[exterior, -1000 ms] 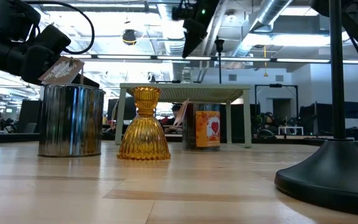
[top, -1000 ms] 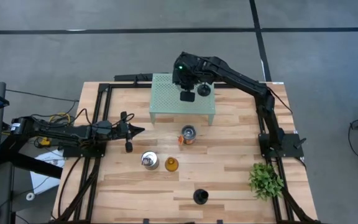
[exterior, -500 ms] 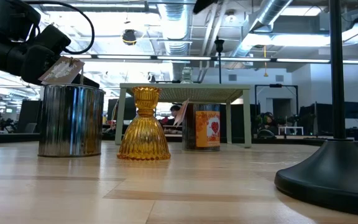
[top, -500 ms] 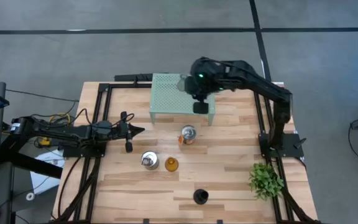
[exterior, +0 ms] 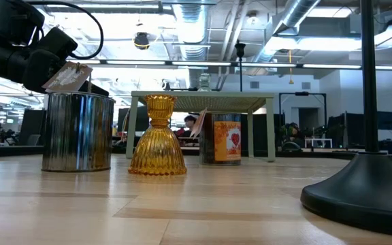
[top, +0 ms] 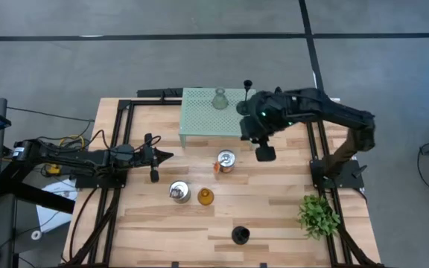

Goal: Pick & Place candle stick holders
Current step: Put the bottom silver scented candle on the shelf

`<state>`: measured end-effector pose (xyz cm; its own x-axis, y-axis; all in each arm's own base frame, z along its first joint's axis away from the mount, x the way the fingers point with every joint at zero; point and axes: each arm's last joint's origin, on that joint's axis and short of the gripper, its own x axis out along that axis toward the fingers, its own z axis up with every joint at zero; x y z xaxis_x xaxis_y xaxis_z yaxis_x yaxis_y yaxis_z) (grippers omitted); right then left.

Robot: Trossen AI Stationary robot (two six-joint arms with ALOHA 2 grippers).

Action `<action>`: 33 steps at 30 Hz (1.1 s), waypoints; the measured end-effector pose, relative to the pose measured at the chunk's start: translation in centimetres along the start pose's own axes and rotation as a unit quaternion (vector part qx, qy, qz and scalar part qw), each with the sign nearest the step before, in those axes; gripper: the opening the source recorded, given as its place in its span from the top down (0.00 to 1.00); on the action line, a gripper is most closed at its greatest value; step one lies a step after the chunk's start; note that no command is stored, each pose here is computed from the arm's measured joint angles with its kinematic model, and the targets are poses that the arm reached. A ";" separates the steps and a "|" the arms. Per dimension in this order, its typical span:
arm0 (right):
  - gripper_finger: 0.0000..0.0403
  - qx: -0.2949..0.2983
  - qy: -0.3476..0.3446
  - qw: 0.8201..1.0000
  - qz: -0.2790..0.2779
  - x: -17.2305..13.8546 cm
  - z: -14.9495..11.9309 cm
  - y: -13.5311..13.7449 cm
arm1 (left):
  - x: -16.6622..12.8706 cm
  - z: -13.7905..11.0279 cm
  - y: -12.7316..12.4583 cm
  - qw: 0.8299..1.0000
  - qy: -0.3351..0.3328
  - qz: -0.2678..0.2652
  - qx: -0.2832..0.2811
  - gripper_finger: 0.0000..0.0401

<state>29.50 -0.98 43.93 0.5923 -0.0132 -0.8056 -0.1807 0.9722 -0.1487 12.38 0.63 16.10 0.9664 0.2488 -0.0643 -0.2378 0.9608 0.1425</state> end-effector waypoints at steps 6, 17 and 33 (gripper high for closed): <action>0.99 0.021 -0.045 0.999 -0.017 1.9 -4.2 0.8 | 0.0 0.0 0.0 1.000 0.000 0.000 0.000 0.98; 1.00 0.062 -0.230 0.969 -0.065 4.0 -14.3 3.1 | 0.0 0.0 0.0 1.000 0.000 0.000 0.000 0.98; 1.00 0.104 -0.355 0.926 -0.070 8.3 -22.0 5.4 | 0.0 0.4 0.0 1.000 -0.018 0.002 -0.013 0.98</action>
<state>16.10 -0.94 23.83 0.9791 -0.0571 -0.1954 0.0484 0.9976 -0.0491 12.40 0.62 16.46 0.9683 0.2480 -0.0285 -0.2432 0.9630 0.1160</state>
